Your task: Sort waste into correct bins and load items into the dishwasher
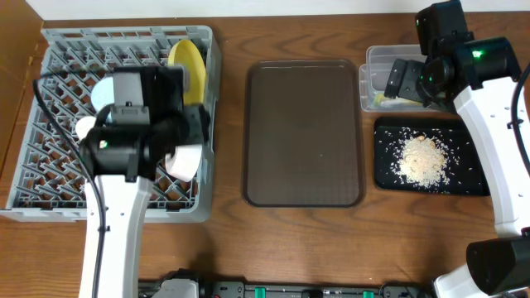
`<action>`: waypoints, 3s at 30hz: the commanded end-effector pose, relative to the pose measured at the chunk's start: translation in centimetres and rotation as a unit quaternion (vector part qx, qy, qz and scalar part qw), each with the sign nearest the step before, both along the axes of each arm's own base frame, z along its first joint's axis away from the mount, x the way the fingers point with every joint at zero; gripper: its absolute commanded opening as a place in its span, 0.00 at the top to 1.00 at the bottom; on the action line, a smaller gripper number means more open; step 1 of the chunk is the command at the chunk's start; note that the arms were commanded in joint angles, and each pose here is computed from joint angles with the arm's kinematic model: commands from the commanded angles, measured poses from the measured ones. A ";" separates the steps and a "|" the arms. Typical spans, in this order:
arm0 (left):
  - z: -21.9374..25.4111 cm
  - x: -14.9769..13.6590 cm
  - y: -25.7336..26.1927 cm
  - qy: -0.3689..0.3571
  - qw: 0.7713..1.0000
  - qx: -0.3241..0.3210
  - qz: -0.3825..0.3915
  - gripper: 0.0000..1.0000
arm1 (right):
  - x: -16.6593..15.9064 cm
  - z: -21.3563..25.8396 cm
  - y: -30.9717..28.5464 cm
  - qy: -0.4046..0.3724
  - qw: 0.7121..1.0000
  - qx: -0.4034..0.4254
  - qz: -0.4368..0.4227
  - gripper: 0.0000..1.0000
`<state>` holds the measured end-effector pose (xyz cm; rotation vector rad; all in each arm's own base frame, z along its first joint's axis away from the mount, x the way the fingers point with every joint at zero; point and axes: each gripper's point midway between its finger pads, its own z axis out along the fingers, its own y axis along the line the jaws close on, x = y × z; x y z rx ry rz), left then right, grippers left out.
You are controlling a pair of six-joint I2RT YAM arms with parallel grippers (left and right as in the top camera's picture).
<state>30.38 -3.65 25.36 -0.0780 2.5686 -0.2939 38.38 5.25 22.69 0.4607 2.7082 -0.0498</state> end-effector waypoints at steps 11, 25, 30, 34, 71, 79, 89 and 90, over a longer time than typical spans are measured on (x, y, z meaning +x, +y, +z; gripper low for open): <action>1.3 -12.7 -2.0 -0.114 0.991 -0.072 -0.019 0.28 | 0.0 0.5 -0.8 -0.008 1.000 -0.002 -0.013 0.01; 0.5 -18.8 -1.9 -0.157 0.984 -0.083 -0.011 0.11 | 0.0 0.5 -0.8 -0.008 1.000 -0.002 -0.013 0.01; -0.6 -19.7 -1.7 -0.126 0.989 -0.078 -0.005 0.09 | 0.0 0.5 -0.8 -0.008 1.000 -0.002 -0.013 0.01; -1.2 -19.8 -1.6 -0.116 0.991 -0.071 -0.005 0.07 | 0.0 0.5 -0.8 -0.008 1.000 -0.002 -0.013 0.01; -11.1 -6.0 1.4 -0.423 0.906 0.028 0.023 0.05 | 0.0 0.5 -0.8 -0.008 1.000 -0.002 -0.013 0.01; -11.3 -6.0 1.6 -0.421 0.905 0.047 0.018 0.05 | 0.0 0.5 -0.8 -0.008 1.000 -0.002 -0.013 0.01; -11.4 -6.0 2.6 -0.419 0.905 0.060 0.041 0.05 | 0.0 0.5 -0.8 -0.008 1.000 -0.002 -0.013 0.01; -11.4 -6.0 2.6 -0.419 0.905 0.060 0.041 0.05 | 0.0 0.5 -0.8 -0.008 1.000 -0.002 -0.013 0.01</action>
